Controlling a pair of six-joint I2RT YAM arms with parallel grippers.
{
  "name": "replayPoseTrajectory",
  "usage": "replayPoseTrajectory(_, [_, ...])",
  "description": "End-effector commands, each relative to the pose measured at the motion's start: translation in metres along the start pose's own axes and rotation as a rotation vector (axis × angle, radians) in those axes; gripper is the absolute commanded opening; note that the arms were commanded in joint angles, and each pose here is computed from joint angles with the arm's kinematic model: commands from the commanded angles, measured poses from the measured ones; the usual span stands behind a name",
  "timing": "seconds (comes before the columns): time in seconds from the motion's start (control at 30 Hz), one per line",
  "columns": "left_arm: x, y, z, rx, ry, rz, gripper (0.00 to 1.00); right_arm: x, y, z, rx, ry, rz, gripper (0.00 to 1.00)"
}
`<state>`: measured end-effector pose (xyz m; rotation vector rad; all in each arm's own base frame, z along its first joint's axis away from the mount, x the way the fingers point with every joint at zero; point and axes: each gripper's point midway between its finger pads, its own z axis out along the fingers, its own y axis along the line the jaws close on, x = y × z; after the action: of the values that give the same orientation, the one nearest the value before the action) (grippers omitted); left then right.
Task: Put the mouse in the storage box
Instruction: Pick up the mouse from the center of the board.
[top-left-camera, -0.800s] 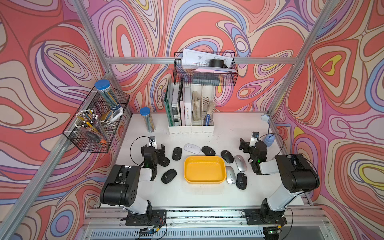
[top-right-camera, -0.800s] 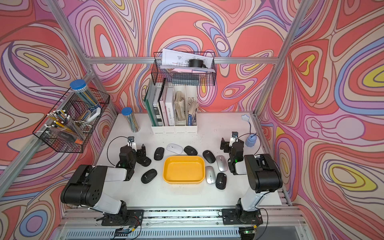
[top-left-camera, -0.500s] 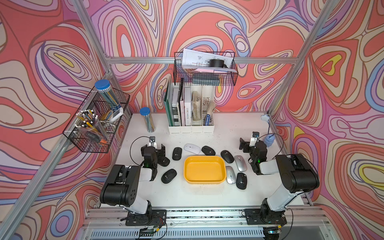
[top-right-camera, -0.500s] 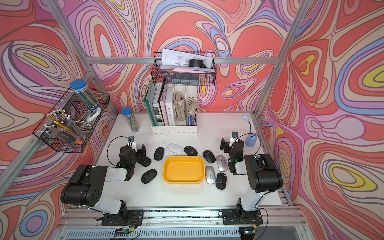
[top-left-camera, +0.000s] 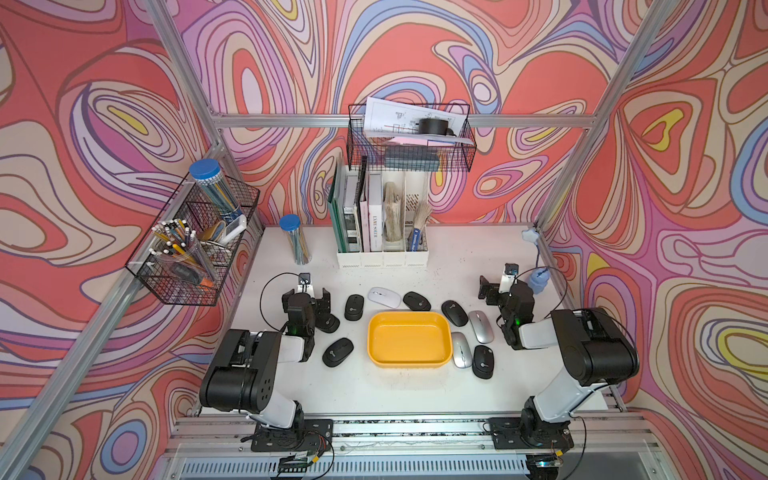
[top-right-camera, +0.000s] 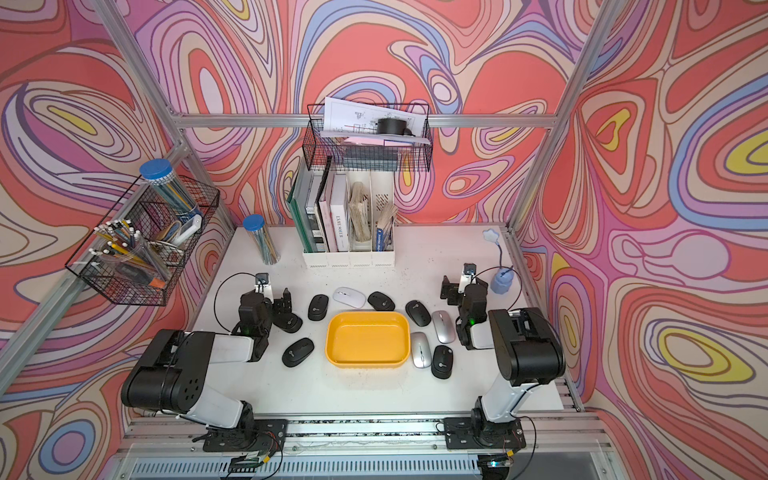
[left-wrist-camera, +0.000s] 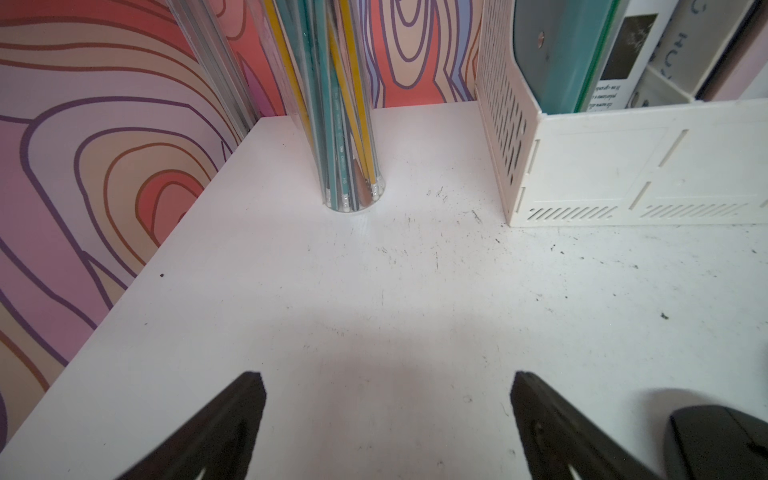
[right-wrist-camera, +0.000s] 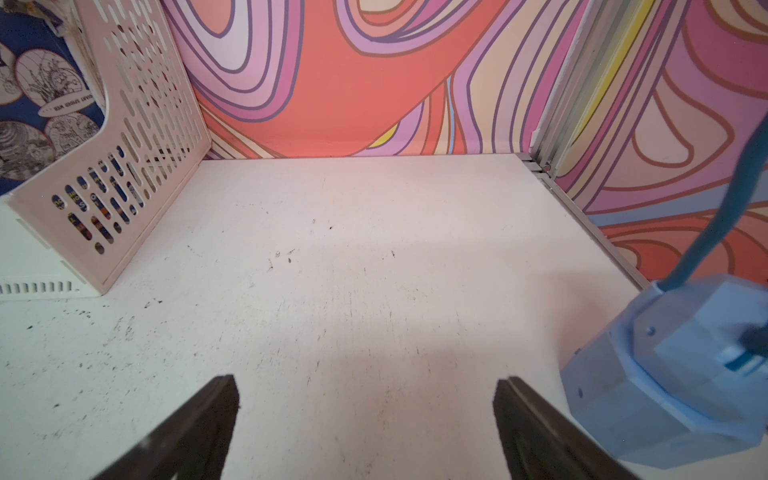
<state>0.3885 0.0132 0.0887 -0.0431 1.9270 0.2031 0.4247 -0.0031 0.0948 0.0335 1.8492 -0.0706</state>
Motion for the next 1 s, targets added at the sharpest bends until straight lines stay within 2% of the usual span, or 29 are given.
replayPoseTrajectory(0.0, [-0.014,0.008,-0.006,-0.027,-0.028,-0.022,0.98,-0.009,-0.006,-0.001,0.028,-0.022,0.011,0.98])
replayPoseTrajectory(0.1, [-0.031,0.017,-0.017,-0.061,-0.022,-0.040,0.99,-0.024,-0.008,-0.001,0.049,0.011,0.006,0.98])
replayPoseTrajectory(0.2, [-0.051,0.002,-0.028,0.041,-0.035,-0.002,0.99,-0.051,0.002,-0.004,0.066,0.019,-0.044,0.98])
replayPoseTrajectory(0.3, [-0.078,-0.001,-0.043,0.077,-0.066,-0.035,0.99,-0.085,0.016,-0.013,0.080,0.010,-0.042,0.98])
replayPoseTrajectory(0.37, [-0.102,0.009,-0.053,0.043,-0.073,-0.122,0.98,-0.097,0.014,-0.015,0.107,0.101,0.057,0.98])
replayPoseTrajectory(0.43, [-0.120,0.024,-0.067,-0.021,-0.017,-0.255,0.99,-0.110,0.015,-0.012,0.123,0.185,0.144,0.98])
replayPoseTrajectory(0.47, [-0.123,0.032,-0.075,-0.059,0.029,-0.338,0.98,-0.110,0.010,-0.010,0.170,0.207,0.220,0.98])
replayPoseTrajectory(0.5, [-0.125,0.034,-0.084,-0.071,0.083,-0.397,0.99,-0.106,-0.007,-0.014,0.308,0.262,0.382,0.98])
replayPoseTrajectory(0.53, [-0.130,0.029,-0.091,-0.034,0.127,-0.392,0.98,-0.094,-0.015,-0.017,0.383,0.314,0.452,0.98])
replayPoseTrajectory(0.6, [-0.122,0.027,-0.100,-0.030,0.204,-0.425,0.98,-0.087,0.003,-0.006,0.271,0.362,0.421,0.98])
replayPoseTrajectory(0.73, [-0.136,-0.003,-0.103,0.163,0.192,-0.406,0.98,-0.077,0.025,-0.001,0.132,0.425,0.343,0.67])
replayPoseTrajectory(0.83, [-0.138,-0.009,-0.105,0.190,0.242,-0.416,0.97,-0.068,0.025,-0.013,0.126,0.503,0.277,0.64])
replayPoseTrajectory(0.97, [-0.136,-0.014,-0.105,0.195,0.356,-0.418,0.90,-0.051,0.016,-0.034,0.178,0.649,0.214,0.67])
